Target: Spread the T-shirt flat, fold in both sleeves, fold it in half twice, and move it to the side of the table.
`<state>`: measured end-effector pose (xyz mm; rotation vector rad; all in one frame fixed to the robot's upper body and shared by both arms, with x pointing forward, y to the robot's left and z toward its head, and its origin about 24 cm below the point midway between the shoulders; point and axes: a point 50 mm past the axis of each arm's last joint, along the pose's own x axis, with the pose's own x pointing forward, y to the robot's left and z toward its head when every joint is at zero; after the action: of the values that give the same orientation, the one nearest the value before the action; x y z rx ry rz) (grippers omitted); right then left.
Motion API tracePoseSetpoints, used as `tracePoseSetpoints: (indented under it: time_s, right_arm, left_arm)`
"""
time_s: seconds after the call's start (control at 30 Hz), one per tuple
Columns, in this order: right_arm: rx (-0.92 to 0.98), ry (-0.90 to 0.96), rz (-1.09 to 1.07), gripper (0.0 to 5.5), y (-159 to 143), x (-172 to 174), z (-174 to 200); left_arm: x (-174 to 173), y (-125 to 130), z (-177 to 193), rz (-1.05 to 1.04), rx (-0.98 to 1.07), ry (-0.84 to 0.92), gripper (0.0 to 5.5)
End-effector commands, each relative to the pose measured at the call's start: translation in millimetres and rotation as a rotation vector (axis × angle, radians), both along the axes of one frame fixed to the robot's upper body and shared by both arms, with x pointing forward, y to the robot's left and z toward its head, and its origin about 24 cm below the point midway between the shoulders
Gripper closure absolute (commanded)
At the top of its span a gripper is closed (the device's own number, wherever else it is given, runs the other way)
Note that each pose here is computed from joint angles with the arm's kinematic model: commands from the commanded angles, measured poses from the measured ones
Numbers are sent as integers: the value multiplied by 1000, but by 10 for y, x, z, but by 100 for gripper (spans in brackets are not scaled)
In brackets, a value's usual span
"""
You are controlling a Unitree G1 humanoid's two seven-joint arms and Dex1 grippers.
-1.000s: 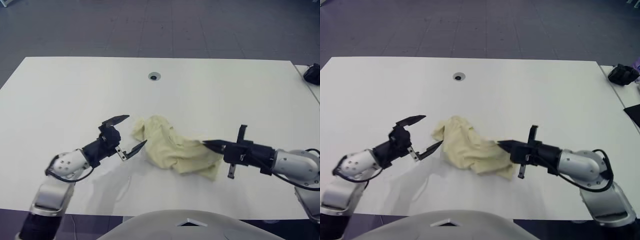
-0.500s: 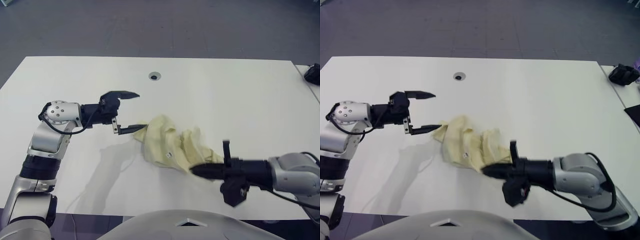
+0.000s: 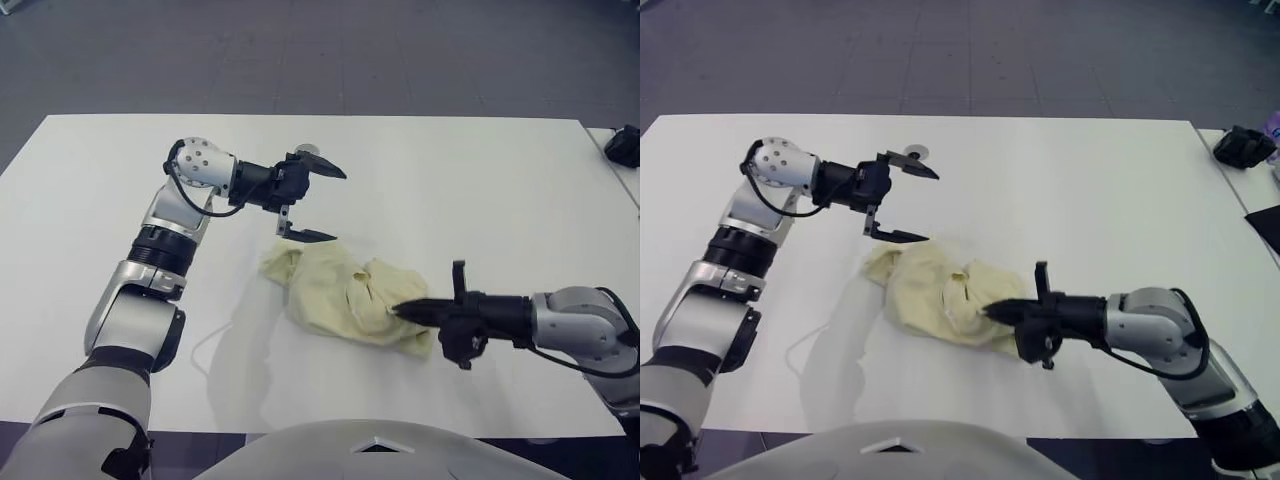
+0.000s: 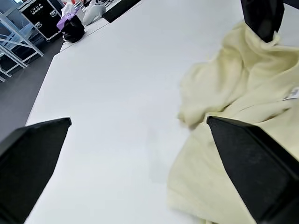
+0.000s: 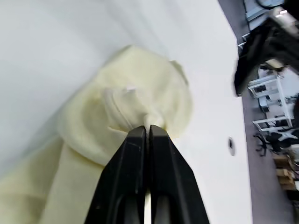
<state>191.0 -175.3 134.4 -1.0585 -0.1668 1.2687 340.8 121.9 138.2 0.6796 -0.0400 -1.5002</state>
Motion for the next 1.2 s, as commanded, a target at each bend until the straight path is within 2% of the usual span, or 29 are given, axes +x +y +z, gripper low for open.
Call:
tracePoseSetpoints:
  time_s: [0.03,0.17,0.3,0.4,0.5,0.53,0.67,0.73,0.9,1.07,1.2]
  right_arm:
    - [106,-143,-162,550,50,406,347]
    - [195,-219,-201,550,311,757,479]
    - [327,-277,-96,550,820,939,656]
    - [413,-276,149,550,1119,718,881]
    - [330,-176,281,550,936,391,880]
    - [243,-126,289,550,769,289,789]
    - [-339,167,201,550,-252,49,66]
    - [-467,205,159,550,-556,46,-139]
    - [-368,98,133,550,-422,139,-250]
    - [-285,94,115,550,-284,60,-301]
    - [-100,-35,-89,550,-152,404,7]
  left_arm:
    - [118,207,-295,227,64,-68,21]
    - [351,567,79,566,-89,-236,13]
    - [424,1020,459,828,-150,-416,13]
    - [339,1246,537,889,-169,-451,13]
    - [225,1249,450,838,-165,-419,13]
    - [182,1236,401,811,-160,-398,13]
    - [-67,1175,167,694,-138,-297,13]
    - [-191,1032,88,600,-140,-243,13]
    - [-472,521,50,306,-176,-107,13]
    - [-346,216,230,196,-198,-85,13]
    - [-101,70,242,234,-180,-118,13]
